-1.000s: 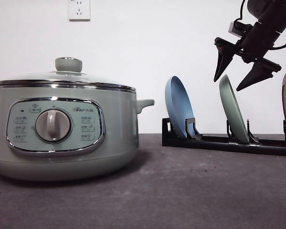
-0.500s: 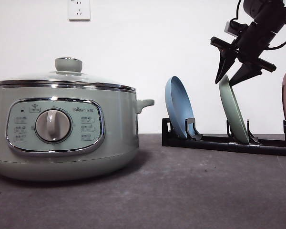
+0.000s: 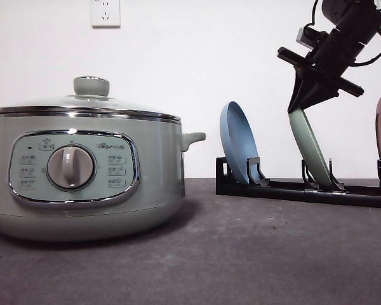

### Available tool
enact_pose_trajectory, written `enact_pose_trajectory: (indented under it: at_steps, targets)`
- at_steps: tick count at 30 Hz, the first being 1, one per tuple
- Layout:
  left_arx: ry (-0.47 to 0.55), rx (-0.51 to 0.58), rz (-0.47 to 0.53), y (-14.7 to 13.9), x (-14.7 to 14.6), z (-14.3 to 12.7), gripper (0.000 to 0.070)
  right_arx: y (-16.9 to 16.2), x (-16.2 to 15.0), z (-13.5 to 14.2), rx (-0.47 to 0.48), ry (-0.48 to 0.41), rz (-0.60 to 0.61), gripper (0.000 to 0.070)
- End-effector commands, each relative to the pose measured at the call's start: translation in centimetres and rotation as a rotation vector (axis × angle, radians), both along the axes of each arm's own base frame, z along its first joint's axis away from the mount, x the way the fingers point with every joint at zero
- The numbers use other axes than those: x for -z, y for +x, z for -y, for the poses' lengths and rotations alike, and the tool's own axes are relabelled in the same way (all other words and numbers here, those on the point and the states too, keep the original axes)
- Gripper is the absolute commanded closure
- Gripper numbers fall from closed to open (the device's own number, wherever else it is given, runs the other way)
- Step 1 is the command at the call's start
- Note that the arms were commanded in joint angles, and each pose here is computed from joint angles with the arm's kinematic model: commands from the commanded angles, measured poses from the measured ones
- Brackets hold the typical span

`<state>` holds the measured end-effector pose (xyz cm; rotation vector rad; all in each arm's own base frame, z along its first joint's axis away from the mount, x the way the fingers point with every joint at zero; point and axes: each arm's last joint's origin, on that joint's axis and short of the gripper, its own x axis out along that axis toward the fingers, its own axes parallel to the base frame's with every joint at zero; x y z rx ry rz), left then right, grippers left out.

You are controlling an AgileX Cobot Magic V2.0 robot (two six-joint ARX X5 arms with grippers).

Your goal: Transfer potato from steamer to green plate

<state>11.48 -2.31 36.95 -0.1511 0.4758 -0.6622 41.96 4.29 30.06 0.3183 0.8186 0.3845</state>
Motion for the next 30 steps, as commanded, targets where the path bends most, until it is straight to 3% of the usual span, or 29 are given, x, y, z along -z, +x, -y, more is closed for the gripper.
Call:
enact_pose_trajectory:
  at_steps: [1,17,23,30]
  targets:
    - [0.003,0.007,0.035,0.0,-0.8,0.0,0.0066,0.3,-0.9,-0.4,-0.013,0.013,0.042,0.0694]
    - [0.003,0.008,0.036,0.0,-0.8,0.0,0.0066,-4.9,-10.1,-2.3,-0.113,0.054,0.269,0.0694]
    - [0.003,0.008,0.037,0.0,-0.8,0.0,0.0066,-8.9,-12.7,-3.6,-0.190,-0.008,0.306,0.0694]
    - [0.003,0.008,0.037,0.0,-0.8,0.0,0.0066,-14.2,-14.2,-5.2,-0.278,-0.187,0.286,0.0694]
